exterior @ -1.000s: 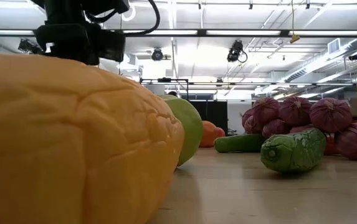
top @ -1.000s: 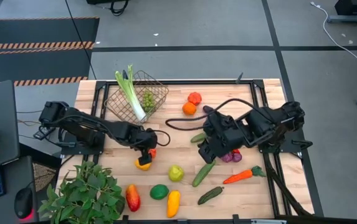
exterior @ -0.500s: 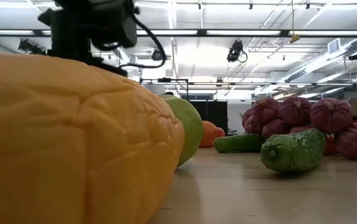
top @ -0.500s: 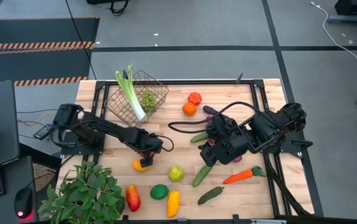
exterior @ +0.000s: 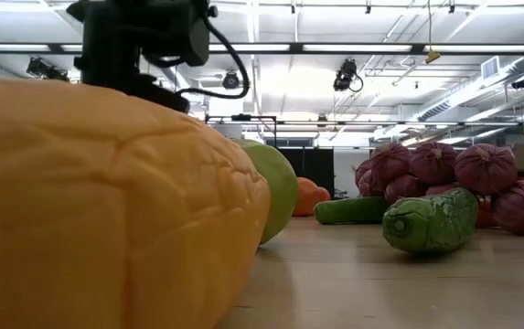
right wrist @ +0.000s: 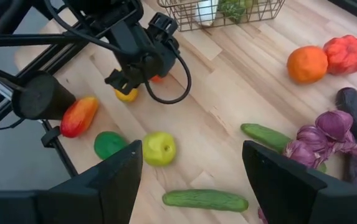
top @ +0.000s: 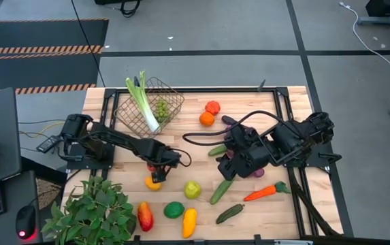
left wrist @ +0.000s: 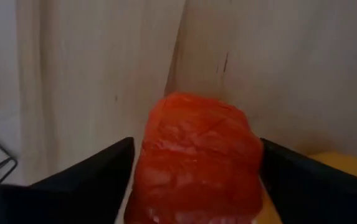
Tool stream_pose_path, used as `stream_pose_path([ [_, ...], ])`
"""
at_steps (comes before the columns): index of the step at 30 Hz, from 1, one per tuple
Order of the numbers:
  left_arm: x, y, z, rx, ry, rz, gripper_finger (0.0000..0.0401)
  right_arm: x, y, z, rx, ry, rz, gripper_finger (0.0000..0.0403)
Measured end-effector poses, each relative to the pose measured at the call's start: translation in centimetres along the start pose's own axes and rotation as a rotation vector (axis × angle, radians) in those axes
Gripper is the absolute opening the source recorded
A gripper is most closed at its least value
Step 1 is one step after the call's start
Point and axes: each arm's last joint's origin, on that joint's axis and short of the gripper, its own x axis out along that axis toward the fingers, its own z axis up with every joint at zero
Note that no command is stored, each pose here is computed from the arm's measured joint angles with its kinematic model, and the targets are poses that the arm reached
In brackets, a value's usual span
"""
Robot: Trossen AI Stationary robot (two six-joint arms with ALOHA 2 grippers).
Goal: Build produce basket
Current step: Put the bottom squash into the wire basket
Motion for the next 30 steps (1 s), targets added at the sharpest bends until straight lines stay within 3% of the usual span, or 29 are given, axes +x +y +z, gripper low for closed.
stream_pose_path([
  [6, -0.4, 0.1, -0.2, 0.003, 0.05, -0.015, 0.0234, 0.1, -0.1, 0.2, -0.032, -0.012, -0.01, 0.0279],
  [14, -1.1, 1.0, -0.2, -0.032, 0.143, -0.063, 0.0234, 0.1, -0.1, 0.3, -0.053, -0.024, -0.016, 0.0279],
  [21, -6.4, 2.0, 3.1, -0.005, 0.027, -0.073, 0.0243, 0.1, -0.1, 0.3, -0.057, -0.025, -0.017, 0.0279],
  [30, -13.8, 5.8, 4.7, 0.005, -0.058, 0.197, 0.0244, 0.1, -0.1, 0.3, -0.05, -0.025, -0.017, 0.0279],
])
